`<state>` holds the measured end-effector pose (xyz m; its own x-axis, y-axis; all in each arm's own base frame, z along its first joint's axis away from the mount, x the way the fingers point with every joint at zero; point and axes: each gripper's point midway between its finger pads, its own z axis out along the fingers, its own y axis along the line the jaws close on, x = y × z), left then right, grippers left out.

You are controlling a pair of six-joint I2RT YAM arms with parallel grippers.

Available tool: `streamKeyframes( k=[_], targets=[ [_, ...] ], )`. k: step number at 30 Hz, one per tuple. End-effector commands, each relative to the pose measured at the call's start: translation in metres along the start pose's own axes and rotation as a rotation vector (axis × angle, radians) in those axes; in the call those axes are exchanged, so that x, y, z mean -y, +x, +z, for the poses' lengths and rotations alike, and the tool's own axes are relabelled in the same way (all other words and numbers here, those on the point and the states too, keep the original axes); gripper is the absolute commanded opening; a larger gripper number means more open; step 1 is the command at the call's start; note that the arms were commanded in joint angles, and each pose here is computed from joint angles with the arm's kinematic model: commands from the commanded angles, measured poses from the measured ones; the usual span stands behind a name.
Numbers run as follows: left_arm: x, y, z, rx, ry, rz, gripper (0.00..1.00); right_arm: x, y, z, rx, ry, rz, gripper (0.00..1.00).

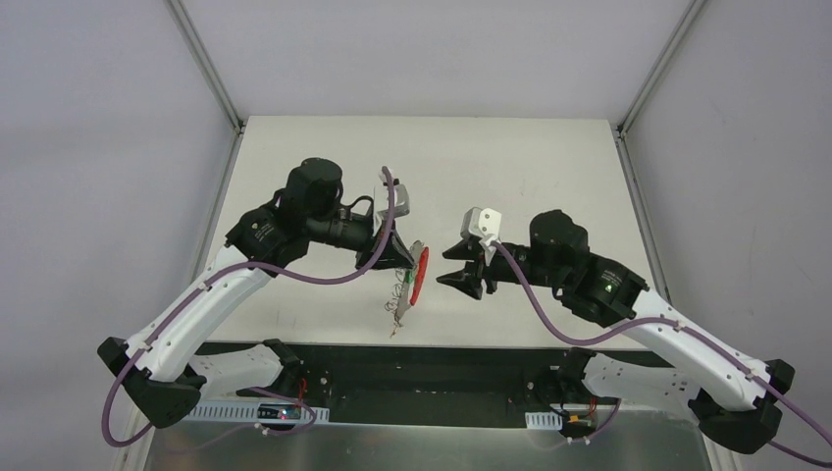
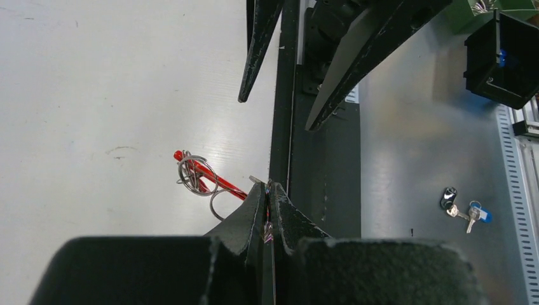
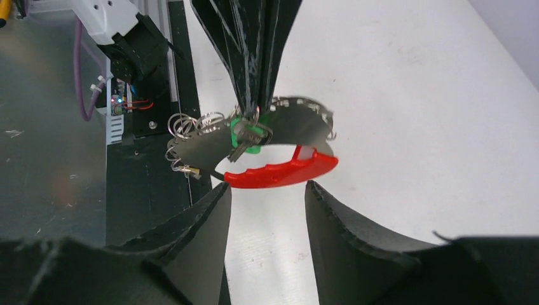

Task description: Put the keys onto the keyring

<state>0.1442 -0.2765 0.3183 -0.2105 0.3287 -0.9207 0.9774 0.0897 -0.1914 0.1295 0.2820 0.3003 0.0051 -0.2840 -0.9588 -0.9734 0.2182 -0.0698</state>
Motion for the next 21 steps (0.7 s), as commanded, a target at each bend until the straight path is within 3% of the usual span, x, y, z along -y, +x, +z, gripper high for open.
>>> streamKeyframes(
  k=[1, 10, 21],
  targets=[
    [0.02, -0.007, -0.003, 0.031, 0.069, 0.001, 0.0, -0.01, -0.057, 0.002, 0.153, -0.077, -0.11, 0.47],
    [0.026, -0.015, -0.01, 0.057, 0.06, 0.031, 0.0, -0.03, -0.065, 0.019, 0.15, -0.194, -0.12, 0.44],
    [0.037, -0.027, -0.019, 0.098, 0.077, 0.065, 0.0, -0.033, -0.064, 0.032, 0.154, -0.195, -0.104, 0.36]
  ],
)
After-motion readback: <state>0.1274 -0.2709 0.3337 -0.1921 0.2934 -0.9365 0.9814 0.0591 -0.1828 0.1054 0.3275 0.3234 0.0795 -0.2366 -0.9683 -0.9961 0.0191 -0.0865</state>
